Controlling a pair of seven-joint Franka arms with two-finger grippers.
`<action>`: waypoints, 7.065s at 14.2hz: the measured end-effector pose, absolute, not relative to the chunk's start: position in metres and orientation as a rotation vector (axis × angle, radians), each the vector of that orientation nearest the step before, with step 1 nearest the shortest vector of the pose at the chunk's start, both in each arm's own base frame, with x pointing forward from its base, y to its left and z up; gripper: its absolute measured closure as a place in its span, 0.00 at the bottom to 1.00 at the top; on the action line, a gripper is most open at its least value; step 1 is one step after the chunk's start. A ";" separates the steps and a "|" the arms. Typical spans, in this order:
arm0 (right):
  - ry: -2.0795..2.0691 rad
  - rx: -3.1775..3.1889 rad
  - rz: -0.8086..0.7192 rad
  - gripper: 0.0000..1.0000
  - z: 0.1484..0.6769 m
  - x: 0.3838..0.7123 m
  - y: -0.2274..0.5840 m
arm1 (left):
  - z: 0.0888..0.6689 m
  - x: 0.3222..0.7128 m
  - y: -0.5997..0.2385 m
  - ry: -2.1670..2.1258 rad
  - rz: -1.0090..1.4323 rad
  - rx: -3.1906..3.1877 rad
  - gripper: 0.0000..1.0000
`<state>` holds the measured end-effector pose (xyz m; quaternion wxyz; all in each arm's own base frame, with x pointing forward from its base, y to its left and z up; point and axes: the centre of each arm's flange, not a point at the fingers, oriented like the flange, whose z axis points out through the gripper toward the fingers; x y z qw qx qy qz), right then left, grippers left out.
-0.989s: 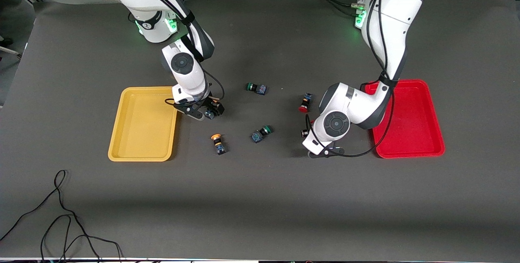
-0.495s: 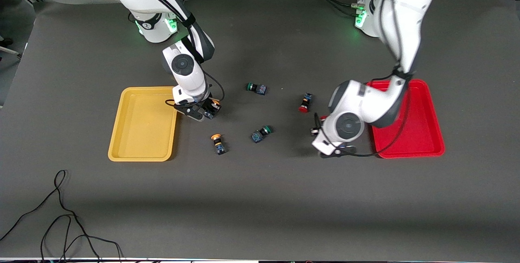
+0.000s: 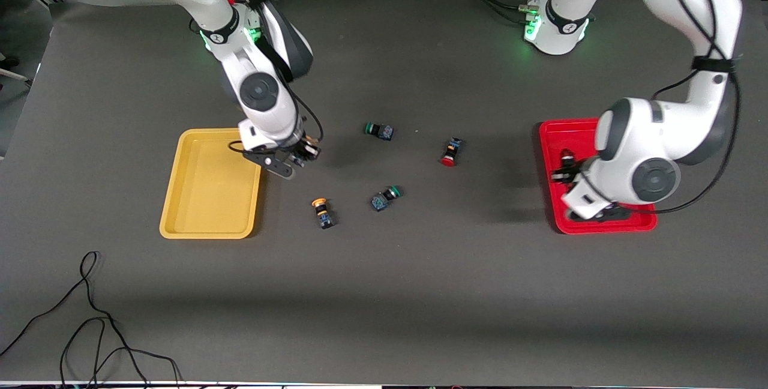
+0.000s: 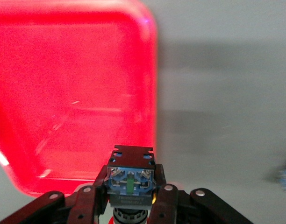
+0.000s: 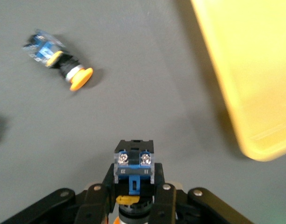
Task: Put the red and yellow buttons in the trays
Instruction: 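Carry the red button into the red tray and open the left gripper, then lower the yellow button into the yellow tray and open the right gripper, then grasp a second red and yellow button with the left and right grippers, then lower the red button into the red tray and open the left gripper, then place the yellow button in the yellow tray while the left gripper withdraws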
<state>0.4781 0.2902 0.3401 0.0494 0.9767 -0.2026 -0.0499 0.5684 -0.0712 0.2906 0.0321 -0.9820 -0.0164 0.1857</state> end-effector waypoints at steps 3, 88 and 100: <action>-0.390 3.033 -0.210 0.67 0.437 0.502 0.233 | 0.264 0.535 -0.047 -0.028 0.534 -2.991 0.59; -0.015 3.143 -0.334 0.67 0.213 0.556 0.016 | 0.590 0.539 0.002 0.081 0.116 -3.081 0.00; -0.077 3.253 -0.332 0.00 0.328 0.601 0.020 | 0.592 0.537 -0.010 0.115 0.127 -3.085 0.00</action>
